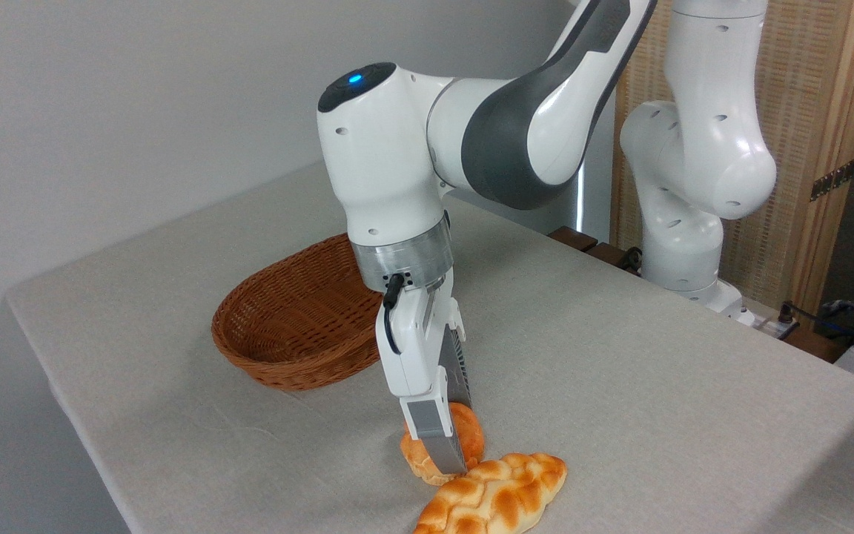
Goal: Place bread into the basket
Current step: 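Close the gripper on the round orange bun, then lift the bun and carry it over the wicker basket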
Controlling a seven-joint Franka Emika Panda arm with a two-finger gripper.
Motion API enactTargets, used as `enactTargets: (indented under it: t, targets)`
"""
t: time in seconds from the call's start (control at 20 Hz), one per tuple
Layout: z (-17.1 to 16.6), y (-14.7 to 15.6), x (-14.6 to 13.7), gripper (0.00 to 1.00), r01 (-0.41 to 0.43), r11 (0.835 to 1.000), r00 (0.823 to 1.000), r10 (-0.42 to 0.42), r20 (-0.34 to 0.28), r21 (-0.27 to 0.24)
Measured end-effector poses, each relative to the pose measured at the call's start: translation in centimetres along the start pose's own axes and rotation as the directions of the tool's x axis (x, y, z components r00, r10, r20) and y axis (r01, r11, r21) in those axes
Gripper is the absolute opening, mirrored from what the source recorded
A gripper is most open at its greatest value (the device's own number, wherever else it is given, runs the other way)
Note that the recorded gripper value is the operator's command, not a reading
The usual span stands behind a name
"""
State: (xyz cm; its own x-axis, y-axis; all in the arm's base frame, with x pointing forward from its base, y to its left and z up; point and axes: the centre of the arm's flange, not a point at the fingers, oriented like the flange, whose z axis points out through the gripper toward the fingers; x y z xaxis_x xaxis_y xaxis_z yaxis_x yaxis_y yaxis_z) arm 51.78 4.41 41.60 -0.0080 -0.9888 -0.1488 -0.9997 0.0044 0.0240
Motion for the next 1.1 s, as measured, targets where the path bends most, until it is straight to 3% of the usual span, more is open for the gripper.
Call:
enactTargets:
  t: [0.05, 0.1, 0.15, 0.95, 1.1]
  targets:
    - [0.1, 0.0, 0.0, 0.59, -0.001, 1.0, 1.0, 0.001, 0.001, -0.001]
    - [0.1, 0.0, 0.1, 0.52, -0.001, 1.0, 1.0, 0.001, 0.001, -0.001]
    - [0.1, 0.0, 0.1, 0.51, -0.001, 1.0, 1.0, 0.001, 0.001, -0.001]
    - [-1.0, 0.0, 0.6, 0.56, -0.011, 1.0, 1.0, 0.011, -0.004, 0.021]
    - [-2.9, 0.1, 0.6, 0.59, 0.058, 0.997, 0.998, -0.056, -0.037, 0.058]
